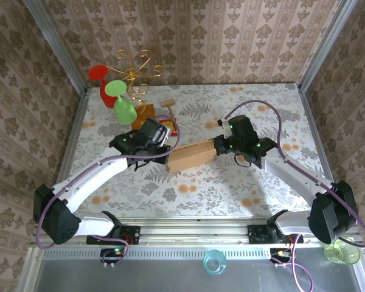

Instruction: Fold the paper box

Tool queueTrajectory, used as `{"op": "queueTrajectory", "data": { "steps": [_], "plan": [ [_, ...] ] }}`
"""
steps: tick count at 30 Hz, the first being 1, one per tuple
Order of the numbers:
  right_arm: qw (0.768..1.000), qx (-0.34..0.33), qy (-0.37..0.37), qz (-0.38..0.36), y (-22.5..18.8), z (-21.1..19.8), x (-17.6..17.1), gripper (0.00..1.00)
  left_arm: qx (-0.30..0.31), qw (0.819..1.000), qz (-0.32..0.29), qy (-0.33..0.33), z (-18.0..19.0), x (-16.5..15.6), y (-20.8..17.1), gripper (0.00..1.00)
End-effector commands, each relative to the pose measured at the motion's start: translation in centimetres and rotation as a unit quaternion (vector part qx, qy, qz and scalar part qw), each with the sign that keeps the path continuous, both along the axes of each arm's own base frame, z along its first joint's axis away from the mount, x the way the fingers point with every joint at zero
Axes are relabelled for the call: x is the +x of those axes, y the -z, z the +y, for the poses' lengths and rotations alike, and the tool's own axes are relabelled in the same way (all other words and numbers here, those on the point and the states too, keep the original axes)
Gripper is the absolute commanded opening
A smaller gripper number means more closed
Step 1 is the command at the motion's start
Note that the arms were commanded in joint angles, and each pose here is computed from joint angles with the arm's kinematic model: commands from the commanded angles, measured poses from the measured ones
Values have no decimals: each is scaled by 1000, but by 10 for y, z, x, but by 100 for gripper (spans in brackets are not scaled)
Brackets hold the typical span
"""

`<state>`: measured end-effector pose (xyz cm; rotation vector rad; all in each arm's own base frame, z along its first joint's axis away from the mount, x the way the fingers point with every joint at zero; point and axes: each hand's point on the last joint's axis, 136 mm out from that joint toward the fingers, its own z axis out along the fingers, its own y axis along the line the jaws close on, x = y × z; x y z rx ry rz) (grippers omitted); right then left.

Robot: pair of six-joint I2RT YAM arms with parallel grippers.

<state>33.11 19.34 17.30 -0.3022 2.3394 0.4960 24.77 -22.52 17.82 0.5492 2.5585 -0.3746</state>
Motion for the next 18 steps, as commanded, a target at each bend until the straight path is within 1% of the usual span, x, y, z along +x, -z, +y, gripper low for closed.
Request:
{"op": "queueTrajectory", "data": {
  "steps": [1, 5, 7, 9, 10, 12, 15, 18],
  "plan": [
    [999, -14, 13, 32, 12, -3, -4, 0, -7, 1000, 7, -8, -6, -2, -3, 10],
    [999, -14, 16, 34, 13, -4, -5, 0, -15, 1000, 4, -23, -9, -1, -5, 8],
    [999, -13, 17, 33, 13, -4, -5, 0, -8, 998, 9, -57, -3, 2, -4, 6],
    [999, -12, 18, 33, 12, -4, -5, 0, 3, 996, 26, -85, 1, 4, 1, 1],
    [999, -12, 17, 33, 12, -4, -5, 0, 10, 995, 34, -95, 3, 4, 3, 0],
    [999, -11, 19, 34, 13, -4, -5, 0, 19, 992, 48, -114, 6, 4, 8, 0],
    [999, -11, 20, 36, 14, -4, -5, 0, 1, 990, 55, -127, 2, 3, 11, 0],
    [999, -11, 21, 37, 16, -5, -5, 0, -21, 988, 50, -142, 1, 3, 9, 6]
  ]
}}
